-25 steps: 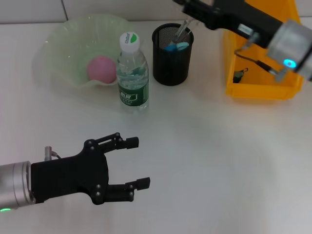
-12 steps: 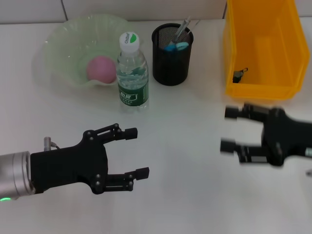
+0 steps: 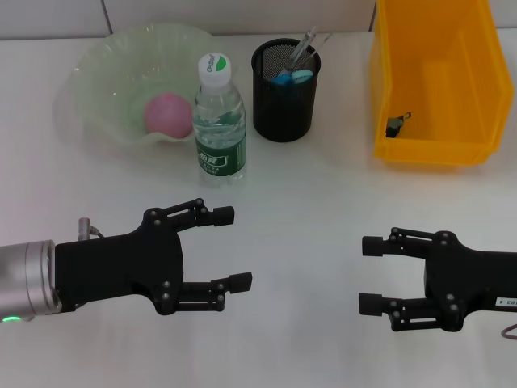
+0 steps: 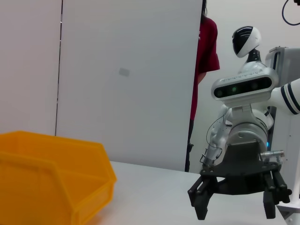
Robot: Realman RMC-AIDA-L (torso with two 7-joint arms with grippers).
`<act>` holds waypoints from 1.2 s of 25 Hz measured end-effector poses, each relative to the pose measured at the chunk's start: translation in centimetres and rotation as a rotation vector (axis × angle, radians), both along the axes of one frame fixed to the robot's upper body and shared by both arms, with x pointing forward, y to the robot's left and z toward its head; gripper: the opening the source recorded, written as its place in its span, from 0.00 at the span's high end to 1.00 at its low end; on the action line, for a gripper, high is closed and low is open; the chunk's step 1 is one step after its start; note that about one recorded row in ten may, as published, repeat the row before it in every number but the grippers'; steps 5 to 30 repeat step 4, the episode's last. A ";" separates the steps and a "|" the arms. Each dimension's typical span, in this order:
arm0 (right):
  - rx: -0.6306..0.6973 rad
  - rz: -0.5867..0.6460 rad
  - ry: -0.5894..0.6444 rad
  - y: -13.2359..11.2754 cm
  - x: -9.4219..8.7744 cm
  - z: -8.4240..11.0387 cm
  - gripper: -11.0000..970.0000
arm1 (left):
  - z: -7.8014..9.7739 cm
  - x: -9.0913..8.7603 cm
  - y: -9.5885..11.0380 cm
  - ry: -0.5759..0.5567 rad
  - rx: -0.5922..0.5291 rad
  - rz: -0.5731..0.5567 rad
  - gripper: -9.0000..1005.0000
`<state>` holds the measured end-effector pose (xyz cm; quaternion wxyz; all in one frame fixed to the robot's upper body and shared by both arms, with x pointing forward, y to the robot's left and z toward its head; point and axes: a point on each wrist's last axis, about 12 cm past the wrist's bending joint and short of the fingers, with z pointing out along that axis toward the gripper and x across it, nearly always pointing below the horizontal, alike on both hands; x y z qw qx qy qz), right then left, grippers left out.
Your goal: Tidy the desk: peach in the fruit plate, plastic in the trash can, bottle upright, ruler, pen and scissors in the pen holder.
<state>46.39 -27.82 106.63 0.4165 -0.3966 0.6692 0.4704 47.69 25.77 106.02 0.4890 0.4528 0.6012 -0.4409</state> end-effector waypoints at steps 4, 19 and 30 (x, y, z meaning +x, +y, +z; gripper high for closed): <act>-0.008 -0.009 -0.008 0.1 0.1 -0.1 0.14 | 0.0 0.0 0.0 0.001 0.001 -0.002 0.14; -0.008 -0.009 -0.008 0.1 0.1 -0.1 0.14 | 0.0 0.0 0.0 0.001 0.001 -0.002 0.14; -0.008 -0.009 -0.008 0.1 0.1 -0.1 0.14 | 0.0 0.0 0.0 0.001 0.001 -0.002 0.14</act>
